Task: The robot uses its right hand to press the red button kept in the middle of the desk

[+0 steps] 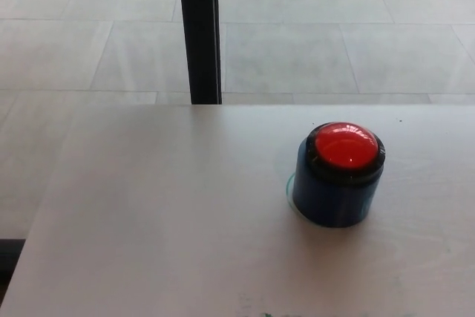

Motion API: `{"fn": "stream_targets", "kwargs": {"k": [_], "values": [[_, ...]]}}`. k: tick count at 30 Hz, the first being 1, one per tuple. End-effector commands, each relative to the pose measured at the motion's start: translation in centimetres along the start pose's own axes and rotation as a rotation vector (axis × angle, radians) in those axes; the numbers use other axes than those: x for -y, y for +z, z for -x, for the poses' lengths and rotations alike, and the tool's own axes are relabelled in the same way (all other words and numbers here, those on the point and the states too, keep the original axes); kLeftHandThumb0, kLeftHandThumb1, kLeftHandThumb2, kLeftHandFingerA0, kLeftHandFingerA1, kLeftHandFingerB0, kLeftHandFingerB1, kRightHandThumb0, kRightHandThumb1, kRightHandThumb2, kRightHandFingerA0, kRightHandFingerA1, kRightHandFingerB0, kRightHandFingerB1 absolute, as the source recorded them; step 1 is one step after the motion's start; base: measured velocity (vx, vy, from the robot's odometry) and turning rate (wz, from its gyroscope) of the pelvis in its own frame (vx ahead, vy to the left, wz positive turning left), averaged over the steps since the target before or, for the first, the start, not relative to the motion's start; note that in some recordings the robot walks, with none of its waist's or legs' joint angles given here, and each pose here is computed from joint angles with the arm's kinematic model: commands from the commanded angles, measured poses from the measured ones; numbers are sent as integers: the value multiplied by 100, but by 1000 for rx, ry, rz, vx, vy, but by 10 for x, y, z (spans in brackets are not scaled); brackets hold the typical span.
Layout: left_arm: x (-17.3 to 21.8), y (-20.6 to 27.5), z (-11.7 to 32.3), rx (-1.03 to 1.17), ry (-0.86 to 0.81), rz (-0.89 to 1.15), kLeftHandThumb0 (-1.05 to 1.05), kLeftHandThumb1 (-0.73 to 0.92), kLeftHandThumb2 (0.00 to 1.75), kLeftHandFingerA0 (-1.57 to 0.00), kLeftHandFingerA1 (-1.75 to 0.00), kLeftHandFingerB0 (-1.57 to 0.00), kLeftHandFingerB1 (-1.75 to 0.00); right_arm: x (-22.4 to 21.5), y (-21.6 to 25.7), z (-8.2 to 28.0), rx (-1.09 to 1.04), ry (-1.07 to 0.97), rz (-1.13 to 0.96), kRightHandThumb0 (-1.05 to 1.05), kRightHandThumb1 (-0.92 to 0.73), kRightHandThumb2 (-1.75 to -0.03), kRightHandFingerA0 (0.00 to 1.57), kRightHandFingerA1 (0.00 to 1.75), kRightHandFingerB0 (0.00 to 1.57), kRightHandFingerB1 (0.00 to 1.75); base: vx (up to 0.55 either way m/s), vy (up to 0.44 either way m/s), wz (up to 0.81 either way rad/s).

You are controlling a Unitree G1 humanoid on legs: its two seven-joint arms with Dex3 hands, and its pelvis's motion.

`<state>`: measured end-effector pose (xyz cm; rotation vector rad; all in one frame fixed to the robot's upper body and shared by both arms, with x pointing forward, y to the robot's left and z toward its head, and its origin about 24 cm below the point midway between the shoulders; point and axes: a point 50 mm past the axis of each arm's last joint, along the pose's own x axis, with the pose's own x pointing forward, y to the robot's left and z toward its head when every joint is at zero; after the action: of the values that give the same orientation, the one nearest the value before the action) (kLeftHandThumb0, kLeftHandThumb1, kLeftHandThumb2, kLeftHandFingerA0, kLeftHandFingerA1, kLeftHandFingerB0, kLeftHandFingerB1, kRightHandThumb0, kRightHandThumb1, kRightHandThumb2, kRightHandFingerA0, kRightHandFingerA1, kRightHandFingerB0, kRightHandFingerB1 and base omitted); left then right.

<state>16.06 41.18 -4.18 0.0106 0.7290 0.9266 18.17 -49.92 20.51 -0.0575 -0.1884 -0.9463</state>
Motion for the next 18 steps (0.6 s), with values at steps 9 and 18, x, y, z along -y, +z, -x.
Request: {"fn": "stream_targets", "kwargs": {"k": [9,18], "values": [[-7,0,-1,-15,21,35,-39,50,114,-107,-174,-28,-114,73,-132,86,-251,-515,-128,-30,-53,-125,107,175,84,137,0,0,0],[-5,0,0,-3,9,9,-37,51,117,-101,-162,-18,-89,70,-160,110,-343,-567,-191,-23,-51,-125,116,175,88,143,0,0,0]]}}
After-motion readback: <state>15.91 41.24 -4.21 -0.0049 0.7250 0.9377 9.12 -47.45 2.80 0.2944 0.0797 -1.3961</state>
